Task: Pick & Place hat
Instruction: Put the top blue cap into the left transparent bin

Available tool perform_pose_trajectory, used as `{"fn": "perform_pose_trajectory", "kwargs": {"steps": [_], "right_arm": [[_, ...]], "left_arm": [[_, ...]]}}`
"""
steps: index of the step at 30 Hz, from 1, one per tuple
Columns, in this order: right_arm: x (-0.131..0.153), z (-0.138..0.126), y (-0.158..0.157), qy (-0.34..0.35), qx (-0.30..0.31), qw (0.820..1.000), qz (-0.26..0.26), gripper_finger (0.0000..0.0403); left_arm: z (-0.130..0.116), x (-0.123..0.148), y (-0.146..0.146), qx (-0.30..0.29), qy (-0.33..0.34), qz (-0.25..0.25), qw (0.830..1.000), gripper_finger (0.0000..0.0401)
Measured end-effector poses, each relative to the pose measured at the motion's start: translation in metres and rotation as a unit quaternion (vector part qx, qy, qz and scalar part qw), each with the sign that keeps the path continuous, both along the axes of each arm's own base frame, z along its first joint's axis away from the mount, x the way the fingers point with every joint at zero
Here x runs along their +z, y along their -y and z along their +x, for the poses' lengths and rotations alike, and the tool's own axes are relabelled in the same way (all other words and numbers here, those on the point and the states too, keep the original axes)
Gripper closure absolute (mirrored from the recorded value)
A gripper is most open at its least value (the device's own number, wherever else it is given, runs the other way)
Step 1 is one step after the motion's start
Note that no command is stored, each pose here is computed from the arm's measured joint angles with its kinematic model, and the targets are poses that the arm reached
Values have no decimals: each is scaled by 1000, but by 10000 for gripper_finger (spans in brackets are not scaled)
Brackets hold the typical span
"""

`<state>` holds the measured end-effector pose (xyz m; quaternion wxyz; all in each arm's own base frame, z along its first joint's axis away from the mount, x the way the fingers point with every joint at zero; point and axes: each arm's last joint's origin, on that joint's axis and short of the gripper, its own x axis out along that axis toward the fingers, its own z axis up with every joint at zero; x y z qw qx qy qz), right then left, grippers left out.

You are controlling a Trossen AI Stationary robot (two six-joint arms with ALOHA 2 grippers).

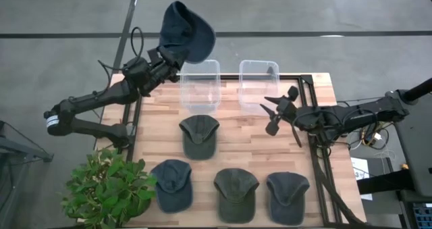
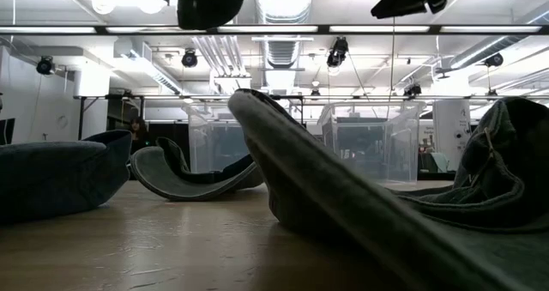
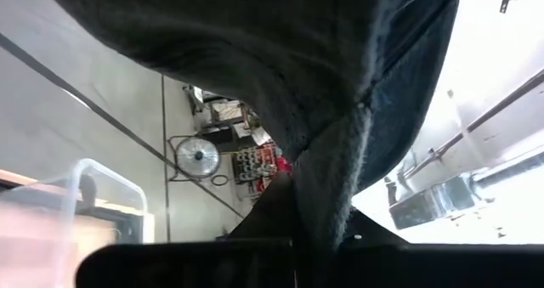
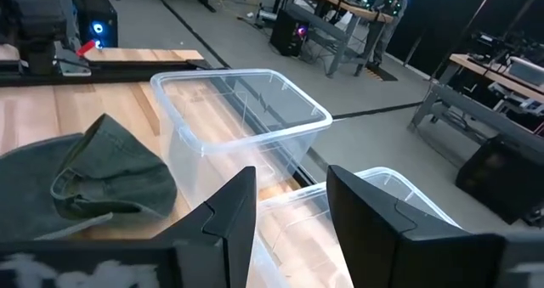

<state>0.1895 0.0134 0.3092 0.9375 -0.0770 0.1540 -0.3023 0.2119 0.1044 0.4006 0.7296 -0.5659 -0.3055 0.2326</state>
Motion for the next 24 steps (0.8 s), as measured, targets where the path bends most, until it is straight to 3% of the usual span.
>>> {"fn": "perform_pose_trajectory", "kwargs": {"steps": [5,9,13,18,24], "right_arm": [[-1,1,0,-10,3,1000,-9,267],[-1,1,0,-13,4,1000,-15,271],[-1,1,0,-25,7,999,-32,267],[-1,1,0,-50,15,997,-63,261],[-1,1,0,-108,39,984,-139,267]], "left_arm": [[0,1,0,-1,2,5,1000,397],[3,-9,2,-44,-104,40,993,397],[9,-29,5,-86,-203,-7,975,397],[20,-45,1,-102,-267,-58,957,397],[38,-54,-6,-122,-343,-85,927,397]]}}
